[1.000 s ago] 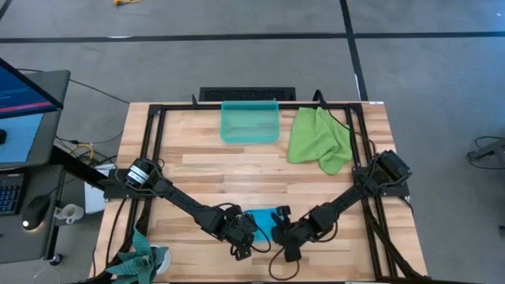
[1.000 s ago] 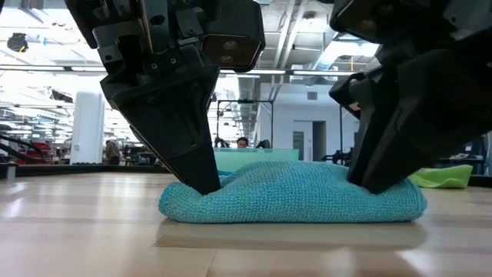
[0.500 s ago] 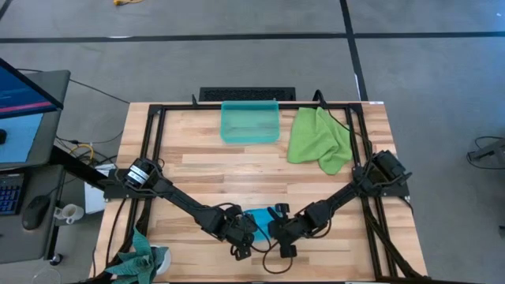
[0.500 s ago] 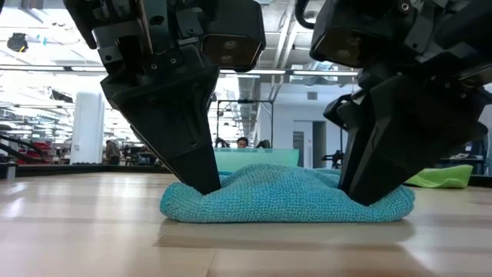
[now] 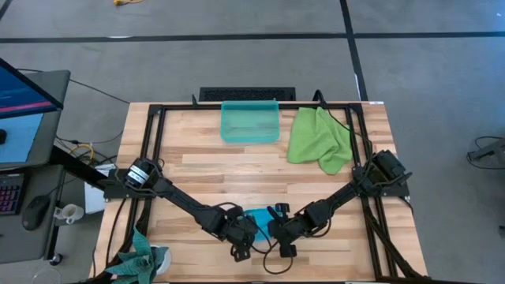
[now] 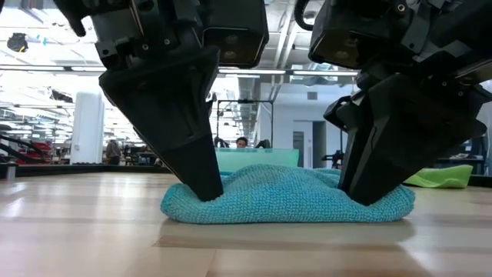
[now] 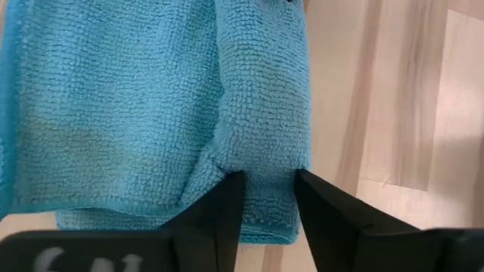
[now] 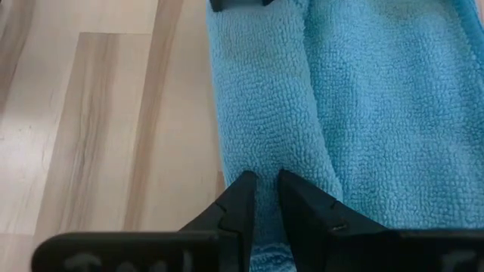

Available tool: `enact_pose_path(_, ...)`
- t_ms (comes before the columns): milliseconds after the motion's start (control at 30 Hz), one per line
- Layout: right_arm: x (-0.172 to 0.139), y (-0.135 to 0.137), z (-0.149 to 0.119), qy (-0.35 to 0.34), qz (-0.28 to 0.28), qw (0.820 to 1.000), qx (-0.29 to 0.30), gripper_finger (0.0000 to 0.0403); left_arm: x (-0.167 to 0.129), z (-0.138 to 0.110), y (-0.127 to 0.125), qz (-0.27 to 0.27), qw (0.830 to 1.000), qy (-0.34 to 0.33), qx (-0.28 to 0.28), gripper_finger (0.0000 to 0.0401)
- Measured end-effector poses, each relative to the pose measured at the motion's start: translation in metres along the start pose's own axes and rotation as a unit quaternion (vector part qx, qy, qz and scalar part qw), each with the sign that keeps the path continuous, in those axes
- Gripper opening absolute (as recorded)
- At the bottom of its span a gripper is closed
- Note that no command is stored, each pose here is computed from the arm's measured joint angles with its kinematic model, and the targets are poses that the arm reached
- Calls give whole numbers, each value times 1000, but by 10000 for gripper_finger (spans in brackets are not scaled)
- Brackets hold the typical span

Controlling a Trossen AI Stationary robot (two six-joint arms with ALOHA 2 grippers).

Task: Roll microfiber towels into tight, uniform cylinder then place into a basket
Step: Roll the blue microfiber cloth

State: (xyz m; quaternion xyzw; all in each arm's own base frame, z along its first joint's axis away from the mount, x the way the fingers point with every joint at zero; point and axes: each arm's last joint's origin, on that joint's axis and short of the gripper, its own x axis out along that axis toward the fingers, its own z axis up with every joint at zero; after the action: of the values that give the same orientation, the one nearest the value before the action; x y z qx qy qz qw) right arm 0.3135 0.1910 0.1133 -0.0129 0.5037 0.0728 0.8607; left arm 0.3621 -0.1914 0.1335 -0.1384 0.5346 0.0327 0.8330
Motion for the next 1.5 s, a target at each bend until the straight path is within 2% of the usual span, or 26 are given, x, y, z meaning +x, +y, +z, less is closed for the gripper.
enact_pose_path(200,0,0,0,0,1,1000,0,91,-8,-1,-3,-13,1000,3,24,127)
enact_pose_path(333,0,0,0,0,1,1000,0,91,-30,-3,-8,-13,999,-8,35,126)
enact_pose_path(467,0,0,0,0,1,1000,0,91,-57,-1,-18,-5,995,-71,64,125)
enact_pose_path(567,0,0,0,1,2,1000,0,91,-64,-3,-27,18,986,-119,116,125)
enact_pose_path(633,0,0,0,1,2,1000,0,91,-65,-3,-36,12,977,-156,145,125)
enact_pose_path(733,0,0,0,1,3,1000,0,91,-54,-1,-47,-14,965,-195,175,125)
enact_pose_path(867,0,0,0,1,3,1000,0,91,-30,-1,-48,-12,958,-203,203,125)
enact_pose_path(1000,0,1,-1,0,3,1000,0,91,-11,4,-35,16,965,-185,187,125)
enact_pose_path(1200,0,1,-1,0,3,1000,-1,91,-7,17,-15,36,973,-169,150,125)
enact_pose_path(1333,0,1,-1,0,2,1000,-1,91,1,20,-10,-3,979,-142,147,125)
enact_pose_path(1500,0,1,-1,1,2,1000,-1,91,12,15,-6,14,982,-124,145,125)
